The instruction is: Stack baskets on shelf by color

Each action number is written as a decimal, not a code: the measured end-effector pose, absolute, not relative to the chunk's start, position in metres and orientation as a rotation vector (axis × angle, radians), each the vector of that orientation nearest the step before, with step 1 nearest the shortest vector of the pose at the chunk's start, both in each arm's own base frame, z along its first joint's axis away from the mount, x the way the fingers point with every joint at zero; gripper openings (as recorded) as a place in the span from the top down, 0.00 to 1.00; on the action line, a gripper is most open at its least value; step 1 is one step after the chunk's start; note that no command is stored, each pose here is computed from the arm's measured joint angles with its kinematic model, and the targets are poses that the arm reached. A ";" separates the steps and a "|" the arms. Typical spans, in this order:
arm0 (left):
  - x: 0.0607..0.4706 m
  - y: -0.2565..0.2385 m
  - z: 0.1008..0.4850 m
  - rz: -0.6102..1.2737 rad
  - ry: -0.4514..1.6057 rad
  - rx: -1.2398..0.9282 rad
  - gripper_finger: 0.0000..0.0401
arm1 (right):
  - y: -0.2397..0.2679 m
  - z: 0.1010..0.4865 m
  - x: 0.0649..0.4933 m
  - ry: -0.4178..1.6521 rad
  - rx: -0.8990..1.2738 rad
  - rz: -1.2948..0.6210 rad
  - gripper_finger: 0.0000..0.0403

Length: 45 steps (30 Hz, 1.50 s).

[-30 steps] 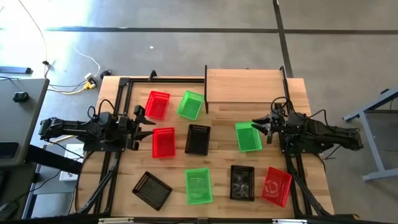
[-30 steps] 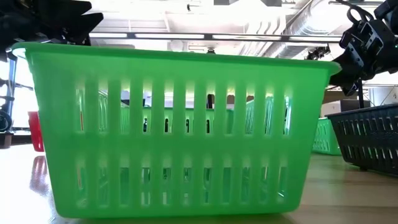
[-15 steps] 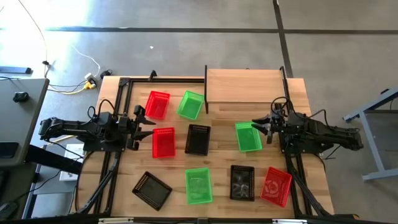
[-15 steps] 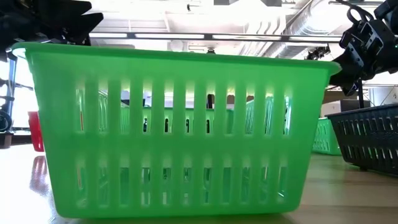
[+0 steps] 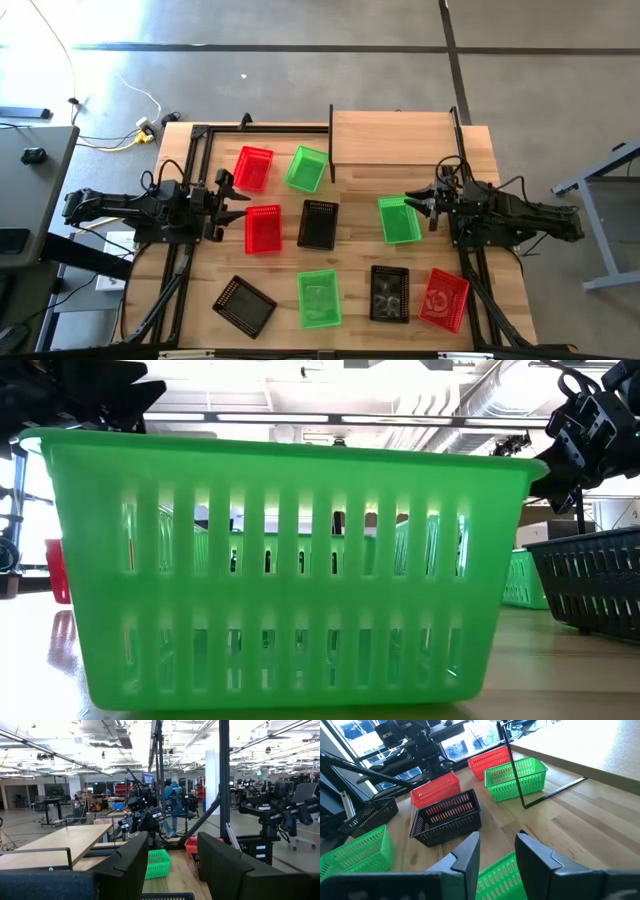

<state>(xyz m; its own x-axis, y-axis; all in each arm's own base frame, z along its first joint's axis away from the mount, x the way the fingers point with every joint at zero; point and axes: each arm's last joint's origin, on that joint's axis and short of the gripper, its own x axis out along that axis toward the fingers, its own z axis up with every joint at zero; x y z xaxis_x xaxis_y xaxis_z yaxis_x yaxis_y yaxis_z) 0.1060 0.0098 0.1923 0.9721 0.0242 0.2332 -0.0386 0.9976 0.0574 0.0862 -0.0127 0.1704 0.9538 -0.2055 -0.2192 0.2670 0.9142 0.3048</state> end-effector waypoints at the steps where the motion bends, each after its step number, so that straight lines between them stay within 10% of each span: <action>1: 0.106 0.010 0.192 0.032 -0.235 0.062 0.60 | -0.013 0.170 0.086 0.185 0.339 -0.244 0.73; 35: 0.104 0.020 0.192 0.309 -0.353 -0.632 0.60 | -0.013 0.170 0.086 0.184 0.337 -0.250 0.73; 45: 0.100 0.022 0.202 0.333 -0.479 -0.710 0.60 | -0.013 0.173 0.087 0.114 0.631 -0.279 0.73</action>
